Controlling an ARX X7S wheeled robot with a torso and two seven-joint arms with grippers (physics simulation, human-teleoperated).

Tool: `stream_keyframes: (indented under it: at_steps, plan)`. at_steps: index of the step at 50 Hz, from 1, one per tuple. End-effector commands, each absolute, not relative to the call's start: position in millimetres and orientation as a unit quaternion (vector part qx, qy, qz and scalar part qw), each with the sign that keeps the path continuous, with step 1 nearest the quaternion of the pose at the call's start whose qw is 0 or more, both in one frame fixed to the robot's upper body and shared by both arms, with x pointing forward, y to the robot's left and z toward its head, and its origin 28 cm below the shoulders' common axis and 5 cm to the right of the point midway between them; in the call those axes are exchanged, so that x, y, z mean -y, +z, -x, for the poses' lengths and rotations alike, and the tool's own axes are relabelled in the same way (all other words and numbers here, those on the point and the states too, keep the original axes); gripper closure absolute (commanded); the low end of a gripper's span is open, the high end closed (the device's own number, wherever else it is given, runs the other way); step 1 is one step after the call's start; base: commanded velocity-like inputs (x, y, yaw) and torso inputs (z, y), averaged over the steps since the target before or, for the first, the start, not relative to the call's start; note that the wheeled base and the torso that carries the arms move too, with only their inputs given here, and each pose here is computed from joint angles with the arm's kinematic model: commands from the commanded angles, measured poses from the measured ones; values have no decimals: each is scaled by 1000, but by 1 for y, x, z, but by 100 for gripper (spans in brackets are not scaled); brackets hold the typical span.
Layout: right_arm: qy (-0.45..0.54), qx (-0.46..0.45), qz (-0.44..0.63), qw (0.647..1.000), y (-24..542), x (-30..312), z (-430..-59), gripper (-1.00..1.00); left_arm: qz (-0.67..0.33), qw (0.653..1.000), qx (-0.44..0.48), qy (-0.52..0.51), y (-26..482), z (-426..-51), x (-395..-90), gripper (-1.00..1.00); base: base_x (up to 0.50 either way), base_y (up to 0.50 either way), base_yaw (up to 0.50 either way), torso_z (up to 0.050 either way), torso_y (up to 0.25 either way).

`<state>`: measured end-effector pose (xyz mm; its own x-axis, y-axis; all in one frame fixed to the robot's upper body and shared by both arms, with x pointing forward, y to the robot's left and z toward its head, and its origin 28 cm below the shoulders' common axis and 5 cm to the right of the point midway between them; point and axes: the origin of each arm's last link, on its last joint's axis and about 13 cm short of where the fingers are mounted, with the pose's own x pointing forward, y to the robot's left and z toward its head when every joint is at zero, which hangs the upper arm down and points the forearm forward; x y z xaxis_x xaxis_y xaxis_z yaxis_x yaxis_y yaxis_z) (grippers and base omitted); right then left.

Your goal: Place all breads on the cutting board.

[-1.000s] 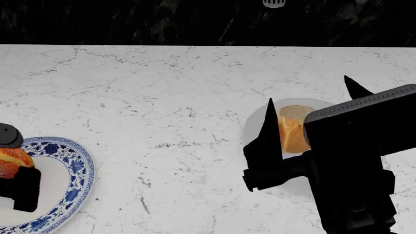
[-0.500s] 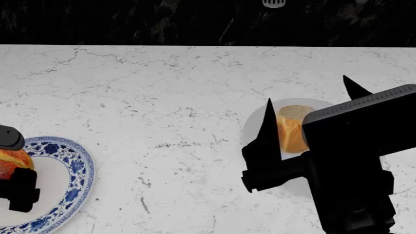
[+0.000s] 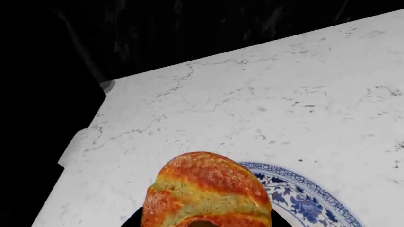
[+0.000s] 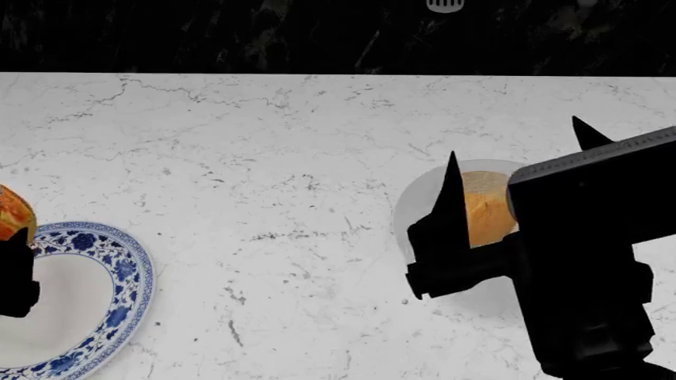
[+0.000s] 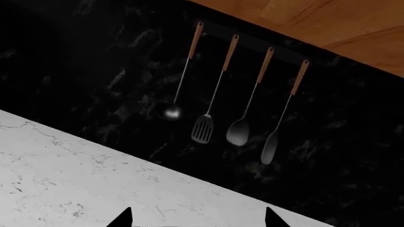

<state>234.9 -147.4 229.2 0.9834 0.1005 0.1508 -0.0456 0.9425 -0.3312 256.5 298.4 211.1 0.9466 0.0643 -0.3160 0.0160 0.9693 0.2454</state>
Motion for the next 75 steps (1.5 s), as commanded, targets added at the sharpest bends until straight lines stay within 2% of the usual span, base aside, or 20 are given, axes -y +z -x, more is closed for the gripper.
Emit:
stream_keyframes:
  at_steps: [1, 13, 17, 37, 75]
  plan:
    - [12, 69, 154, 986, 235, 160, -250, -100, -126, 987, -102, -8, 237, -230, -286, 100, 0, 0, 0, 0, 0]
    - [-2, 1, 122, 993, 235, 176, -272, -100, -127, 989, -77, -17, 249, -219, -275, 100, 0, 0, 0, 0, 0]
    - [0, -30, 118, 993, 232, 179, -290, -100, -122, 990, -67, -18, 253, -220, -276, 100, 0, 0, 0, 0, 0]
    - [39, -108, 50, 992, 219, 175, -308, -100, -123, 990, -66, -24, 255, -216, -274, 100, 0, 0, 0, 0, 0]
    - [57, -157, 8, 986, 178, 167, -331, -100, -130, 988, -73, -30, 252, -217, -271, 100, 0, 0, 0, 0, 0]
